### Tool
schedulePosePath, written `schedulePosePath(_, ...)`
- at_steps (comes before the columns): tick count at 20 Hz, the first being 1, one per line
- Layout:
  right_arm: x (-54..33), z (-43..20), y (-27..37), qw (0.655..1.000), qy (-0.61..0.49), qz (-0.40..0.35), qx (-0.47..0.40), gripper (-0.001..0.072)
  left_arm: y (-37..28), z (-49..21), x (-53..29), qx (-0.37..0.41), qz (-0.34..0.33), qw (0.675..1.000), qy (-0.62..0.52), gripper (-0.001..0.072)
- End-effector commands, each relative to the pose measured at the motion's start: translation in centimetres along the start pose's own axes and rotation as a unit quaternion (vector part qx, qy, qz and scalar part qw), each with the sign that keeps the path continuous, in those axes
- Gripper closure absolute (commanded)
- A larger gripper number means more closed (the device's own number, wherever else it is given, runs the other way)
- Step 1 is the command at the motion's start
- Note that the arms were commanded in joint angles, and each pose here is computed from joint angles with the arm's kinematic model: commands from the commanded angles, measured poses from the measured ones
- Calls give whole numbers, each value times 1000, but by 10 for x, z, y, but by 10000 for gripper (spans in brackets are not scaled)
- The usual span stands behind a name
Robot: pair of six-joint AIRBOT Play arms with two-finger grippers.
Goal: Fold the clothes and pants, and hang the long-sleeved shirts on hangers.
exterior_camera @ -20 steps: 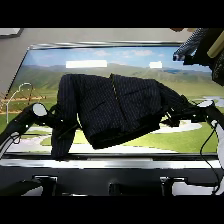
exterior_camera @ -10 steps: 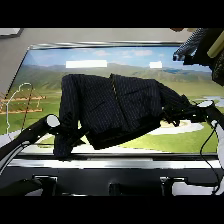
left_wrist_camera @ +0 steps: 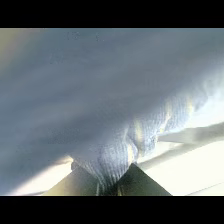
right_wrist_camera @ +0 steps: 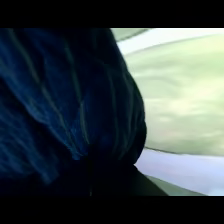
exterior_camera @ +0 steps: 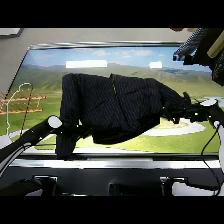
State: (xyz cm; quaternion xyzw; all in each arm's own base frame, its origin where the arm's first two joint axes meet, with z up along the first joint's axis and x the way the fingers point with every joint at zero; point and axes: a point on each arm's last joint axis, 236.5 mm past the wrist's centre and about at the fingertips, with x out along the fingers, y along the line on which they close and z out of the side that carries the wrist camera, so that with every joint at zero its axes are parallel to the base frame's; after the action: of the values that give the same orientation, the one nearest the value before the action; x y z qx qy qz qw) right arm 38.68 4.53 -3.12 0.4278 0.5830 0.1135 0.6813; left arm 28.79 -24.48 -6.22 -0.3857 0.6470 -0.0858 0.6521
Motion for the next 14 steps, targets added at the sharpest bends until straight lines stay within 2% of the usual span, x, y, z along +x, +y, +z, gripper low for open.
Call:
schedulePosePath(1, -37, 37, 64, 991, -100, 68, -53, 699, -56, 47, -45, 90, -60, 991, -75, 705)
schedulePosePath(4, -130, 84, 163, 951, -248, 114, -147, 700, -141, 110, -146, 131, -143, 964, -184, 705)
schedulePosePath(7, -252, 72, 281, 872, -373, 146, -280, 700, -229, 131, -277, 198, -223, 908, -295, 705)
schedulePosePath(10, -359, 3, 367, 784, -467, 152, -381, 699, -293, 94, -387, 275, -282, 843, -366, 705)
schedulePosePath(14, -448, -122, 412, 681, -560, 141, -451, 698, -324, 10, -482, 358, -314, 771, -422, 704)
